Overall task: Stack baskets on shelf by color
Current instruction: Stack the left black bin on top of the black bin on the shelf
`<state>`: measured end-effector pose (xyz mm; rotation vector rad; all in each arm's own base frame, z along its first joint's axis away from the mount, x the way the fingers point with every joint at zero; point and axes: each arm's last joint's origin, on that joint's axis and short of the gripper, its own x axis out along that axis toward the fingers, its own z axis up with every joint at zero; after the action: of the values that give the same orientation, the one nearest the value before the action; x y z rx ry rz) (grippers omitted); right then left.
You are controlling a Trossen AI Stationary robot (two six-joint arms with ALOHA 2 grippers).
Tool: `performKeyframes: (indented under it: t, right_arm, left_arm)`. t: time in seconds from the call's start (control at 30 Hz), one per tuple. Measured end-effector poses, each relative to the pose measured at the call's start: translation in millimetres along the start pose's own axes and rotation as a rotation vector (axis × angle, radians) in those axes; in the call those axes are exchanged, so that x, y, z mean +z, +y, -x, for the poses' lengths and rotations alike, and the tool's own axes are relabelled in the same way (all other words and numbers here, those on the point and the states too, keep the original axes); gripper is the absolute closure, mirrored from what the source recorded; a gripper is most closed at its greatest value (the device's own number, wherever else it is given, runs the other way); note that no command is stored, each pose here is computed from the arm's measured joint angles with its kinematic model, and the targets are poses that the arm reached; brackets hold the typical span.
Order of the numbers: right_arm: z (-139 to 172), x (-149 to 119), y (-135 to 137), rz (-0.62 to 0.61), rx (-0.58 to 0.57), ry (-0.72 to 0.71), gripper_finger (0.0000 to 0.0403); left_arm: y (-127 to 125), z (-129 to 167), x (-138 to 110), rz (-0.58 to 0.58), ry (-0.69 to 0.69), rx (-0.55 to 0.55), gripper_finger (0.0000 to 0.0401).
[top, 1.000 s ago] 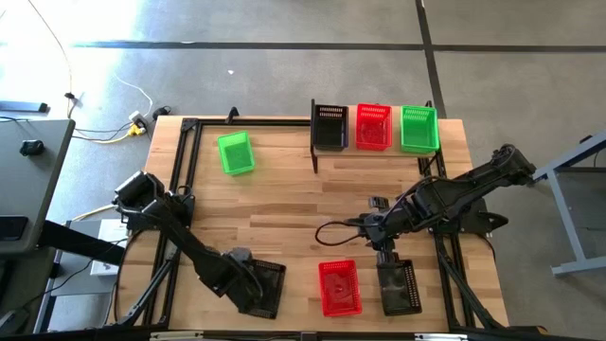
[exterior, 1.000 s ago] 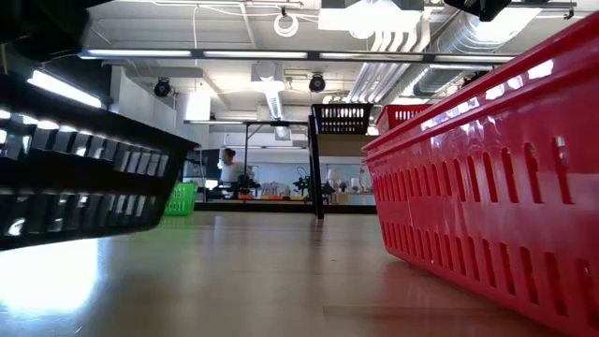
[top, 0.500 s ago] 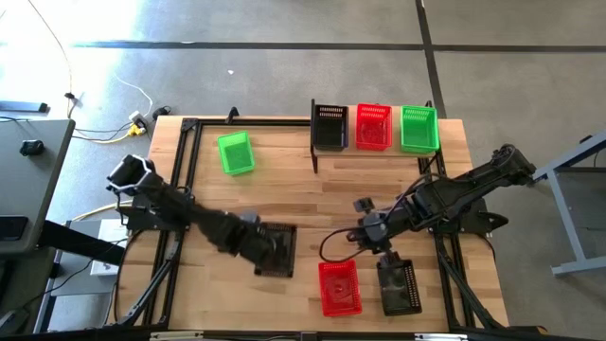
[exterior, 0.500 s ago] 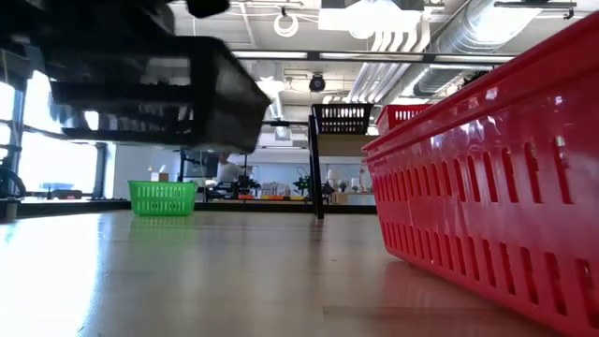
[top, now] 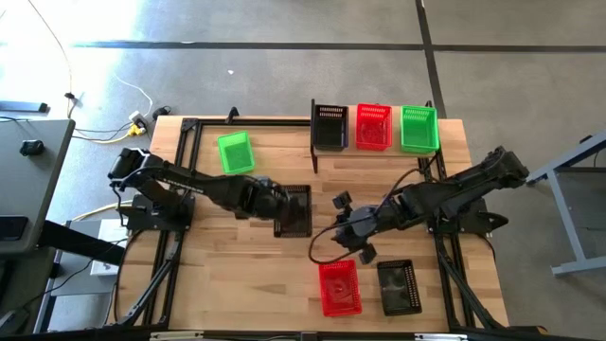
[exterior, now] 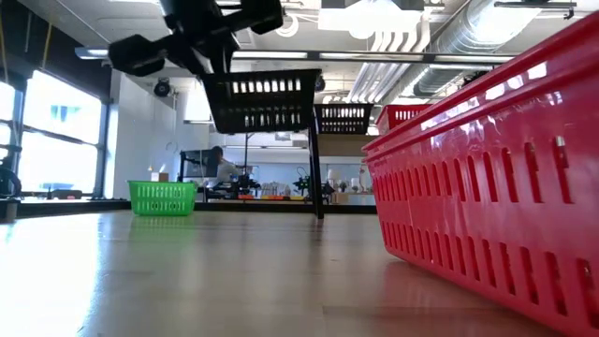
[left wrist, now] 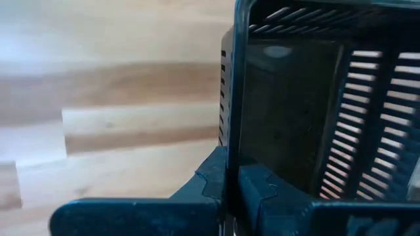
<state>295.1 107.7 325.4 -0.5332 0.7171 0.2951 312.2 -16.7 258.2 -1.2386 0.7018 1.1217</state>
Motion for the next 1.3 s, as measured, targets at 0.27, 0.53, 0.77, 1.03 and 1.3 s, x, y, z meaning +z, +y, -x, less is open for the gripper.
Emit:
performKeyframes:
  t: [0.27, 0.53, 0.77, 1.03, 1.3]
  right_arm:
    - [-29.3, 7.2, -6.9, -0.019, -0.043, -0.058, 0.0291]
    - [-71.2, 5.3, -12.8, -0.077, -0.089, -0.053, 0.0291]
    - [-97.9, -3.9, -13.7, -0.132, -0.125, 0.014, 0.0291]
    - [-109.7, -9.9, -11.1, -0.172, -0.136, 0.062, 0.0291]
    - [-111.6, -17.2, -16.2, -0.274, -0.161, 0.111, 0.0293]
  left_arm:
    - [-3.1, -3.1, 17.6, 0.012, -0.041, 0.003, 0.0400]
    - [-3.3, -4.2, 21.7, -0.022, -0.046, 0.007, 0.0400]
    - [-3.3, -5.0, 24.1, -0.052, -0.048, 0.010, 0.0400]
    - [-5.3, -6.3, 27.9, -0.065, -0.033, -0.004, 0.0400]
    - [-10.1, -7.0, 29.2, -0.103, 0.014, -0.050, 0.0400]
